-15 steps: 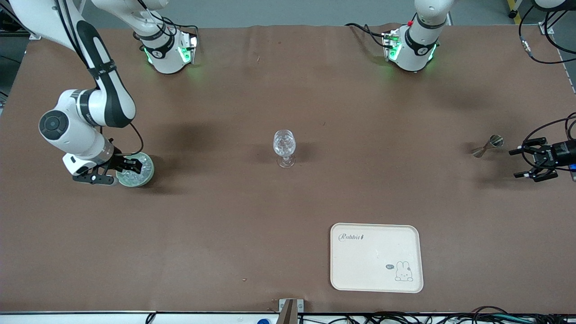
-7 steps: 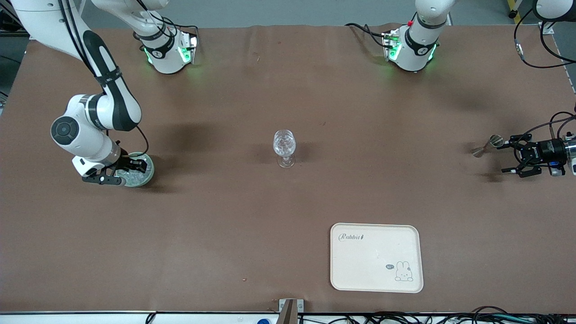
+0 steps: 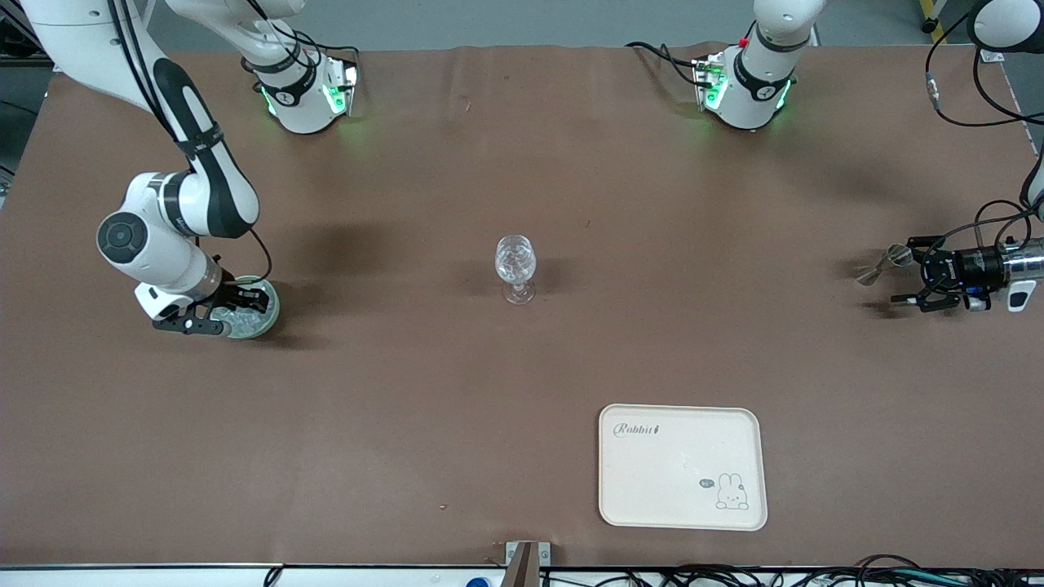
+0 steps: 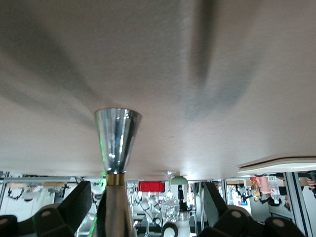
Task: Pour wine and add ice with both arms
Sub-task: 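Grasp an ice cube with the right gripper while the left gripper lifts the jigger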
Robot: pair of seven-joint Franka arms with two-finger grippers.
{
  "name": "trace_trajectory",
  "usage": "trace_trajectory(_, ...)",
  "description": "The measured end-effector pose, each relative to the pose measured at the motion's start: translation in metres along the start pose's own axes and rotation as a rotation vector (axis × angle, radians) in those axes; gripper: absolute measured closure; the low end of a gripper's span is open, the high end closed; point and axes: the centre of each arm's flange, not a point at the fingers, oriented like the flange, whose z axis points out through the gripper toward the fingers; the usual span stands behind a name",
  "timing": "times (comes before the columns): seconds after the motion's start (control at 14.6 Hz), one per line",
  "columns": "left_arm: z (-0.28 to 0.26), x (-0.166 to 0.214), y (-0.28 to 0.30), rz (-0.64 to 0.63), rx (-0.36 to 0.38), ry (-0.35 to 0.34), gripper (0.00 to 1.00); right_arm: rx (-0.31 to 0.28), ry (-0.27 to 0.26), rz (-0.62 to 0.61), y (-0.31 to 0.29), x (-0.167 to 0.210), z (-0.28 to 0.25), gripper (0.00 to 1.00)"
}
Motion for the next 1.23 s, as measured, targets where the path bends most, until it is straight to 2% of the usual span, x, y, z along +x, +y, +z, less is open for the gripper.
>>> trace_trajectory(0.41, -0.008, 0.025, -0.026, -0.039, -0.076, -0.069, 0.02, 0.001, -0.003, -0.001, -0.002, -0.001, 0.001, 0.37)
trace_trajectory(0.55, -0.005, 0.023, -0.026, -0.039, -0.091, -0.103, 0.06, 0.001, -0.005, -0.001, -0.002, -0.002, 0.003, 0.38)
trace_trajectory(0.62, -0.003, 0.022, -0.024, -0.036, -0.091, -0.123, 0.14, 0.001, -0.007, -0.001, -0.002, -0.002, 0.004, 0.4)
trace_trajectory(0.75, 0.002, 0.019, -0.023, -0.032, -0.08, -0.147, 0.19, 0.001, -0.011, -0.001, -0.002, -0.002, 0.007, 0.42)
trace_trajectory(0.82, 0.003, 0.018, -0.023, -0.031, -0.078, -0.152, 0.24, 0.001, -0.009, -0.001, -0.003, -0.002, 0.008, 0.43)
trace_trajectory(1.03, 0.005, 0.018, -0.022, -0.03, -0.076, -0.157, 0.3, 0.002, 0.002, -0.003, -0.004, -0.002, 0.011, 0.45)
trace_trajectory(1.1, 0.005, 0.019, -0.022, -0.031, -0.075, -0.158, 0.36, 0.002, 0.002, -0.003, -0.004, -0.002, 0.011, 0.48)
trace_trajectory(1.17, 0.006, 0.019, -0.023, -0.032, -0.075, -0.159, 0.36, 0.002, 0.002, -0.003, -0.004, -0.002, 0.011, 0.48)
trace_trajectory(1.23, 0.006, 0.02, -0.023, -0.033, -0.075, -0.16, 0.42, 0.002, 0.003, -0.003, -0.004, -0.002, 0.01, 0.52)
